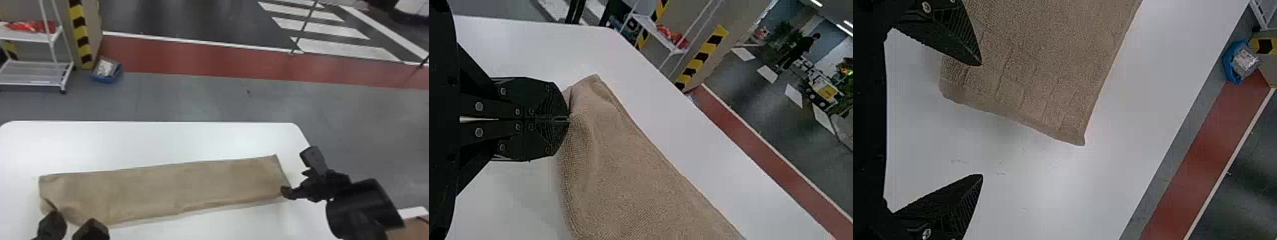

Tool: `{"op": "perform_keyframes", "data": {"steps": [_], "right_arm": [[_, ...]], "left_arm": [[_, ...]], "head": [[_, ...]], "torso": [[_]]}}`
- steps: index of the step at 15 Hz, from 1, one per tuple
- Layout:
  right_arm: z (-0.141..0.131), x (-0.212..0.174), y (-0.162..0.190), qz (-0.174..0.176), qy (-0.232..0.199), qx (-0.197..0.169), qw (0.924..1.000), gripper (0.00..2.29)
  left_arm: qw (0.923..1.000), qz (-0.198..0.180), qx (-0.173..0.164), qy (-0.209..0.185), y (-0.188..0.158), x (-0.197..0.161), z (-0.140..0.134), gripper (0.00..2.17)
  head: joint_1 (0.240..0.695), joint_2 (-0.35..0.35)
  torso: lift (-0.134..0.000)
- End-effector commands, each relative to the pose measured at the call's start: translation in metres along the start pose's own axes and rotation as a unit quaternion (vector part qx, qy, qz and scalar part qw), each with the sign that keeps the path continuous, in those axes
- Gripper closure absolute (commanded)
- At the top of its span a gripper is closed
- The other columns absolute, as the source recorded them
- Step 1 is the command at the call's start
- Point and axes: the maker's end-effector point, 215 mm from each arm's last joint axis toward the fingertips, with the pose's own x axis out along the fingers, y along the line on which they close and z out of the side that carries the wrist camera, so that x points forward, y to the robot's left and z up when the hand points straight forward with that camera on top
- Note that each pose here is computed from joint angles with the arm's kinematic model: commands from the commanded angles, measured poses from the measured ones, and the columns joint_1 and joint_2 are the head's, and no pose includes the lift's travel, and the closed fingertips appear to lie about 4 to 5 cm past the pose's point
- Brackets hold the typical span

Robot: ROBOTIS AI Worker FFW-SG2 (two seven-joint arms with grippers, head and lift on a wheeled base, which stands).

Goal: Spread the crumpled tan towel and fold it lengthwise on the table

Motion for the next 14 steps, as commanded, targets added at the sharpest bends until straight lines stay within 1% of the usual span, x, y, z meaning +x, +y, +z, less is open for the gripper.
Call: {"op": "perform_keyframes", "data": {"steps": [1, 2, 3, 5, 6, 7, 8, 9, 11, 13, 14], "right_arm": [[-0.002, 0.0, 0.001, 0.001, 0.002, 0.0, 1.0, 0.08], [-0.002, 0.0, 0.001, 0.0, 0.001, 0.001, 1.0, 0.08], [-0.002, 0.0, 0.001, 0.0, 0.001, 0.001, 1.0, 0.08], [-0.003, 0.0, 0.002, 0.001, 0.001, 0.001, 1.0, 0.08], [-0.003, 0.001, 0.003, 0.002, 0.001, 0.002, 1.0, 0.08], [-0.003, 0.001, 0.003, 0.002, 0.001, 0.002, 1.0, 0.08], [-0.004, 0.001, 0.003, 0.002, 0.001, 0.002, 1.0, 0.08], [-0.004, 0.001, 0.003, 0.002, 0.002, 0.002, 1.0, 0.08], [-0.003, 0.001, 0.004, 0.003, 0.001, 0.003, 1.0, 0.08], [-0.004, 0.0, 0.001, 0.001, 0.0, 0.004, 1.0, 0.08], [-0.005, -0.001, 0.0, 0.0, 0.001, 0.005, 1.0, 0.08]], "left_arm": [[0.9871, 0.071, 0.128, 0.064, -0.002, -0.018, -0.026, 2.0], [0.9762, 0.1, 0.164, 0.1, 0.008, -0.023, -0.042, 2.0], [0.9689, 0.114, 0.18, 0.126, 0.014, -0.026, -0.053, 2.0], [0.967, 0.115, 0.184, 0.134, 0.015, -0.026, -0.058, 2.0], [0.9653, 0.111, 0.183, 0.15, 0.016, -0.027, -0.065, 1.98], [0.9654, 0.108, 0.183, 0.151, 0.014, -0.027, -0.065, 1.61], [0.9662, 0.099, 0.183, 0.152, 0.011, -0.026, -0.067, 0.66], [0.9679, 0.087, 0.179, 0.154, 0.004, -0.025, -0.069, 0.02], [0.9637, 0.088, 0.177, 0.179, 0.009, -0.026, -0.081, 0.0], [0.9568, 0.097, 0.169, 0.216, 0.025, -0.027, -0.097, 0.02], [0.9554, 0.101, 0.162, 0.225, 0.032, -0.025, -0.103, 0.03]], "head": [[0.695, -0.279], [0.695, -0.287], [0.695, -0.281], [0.695, -0.263], [0.695, -0.256], [0.695, -0.248], [0.695, -0.244], [0.695, -0.242], [0.695, -0.243], [0.695, -0.233], [0.695, -0.225]], "torso": [[0.0], [0.0], [0.0], [0.0], [0.0], [0.0], [0.0], [0.0], [0.0], [0.0], [0.0]]}}
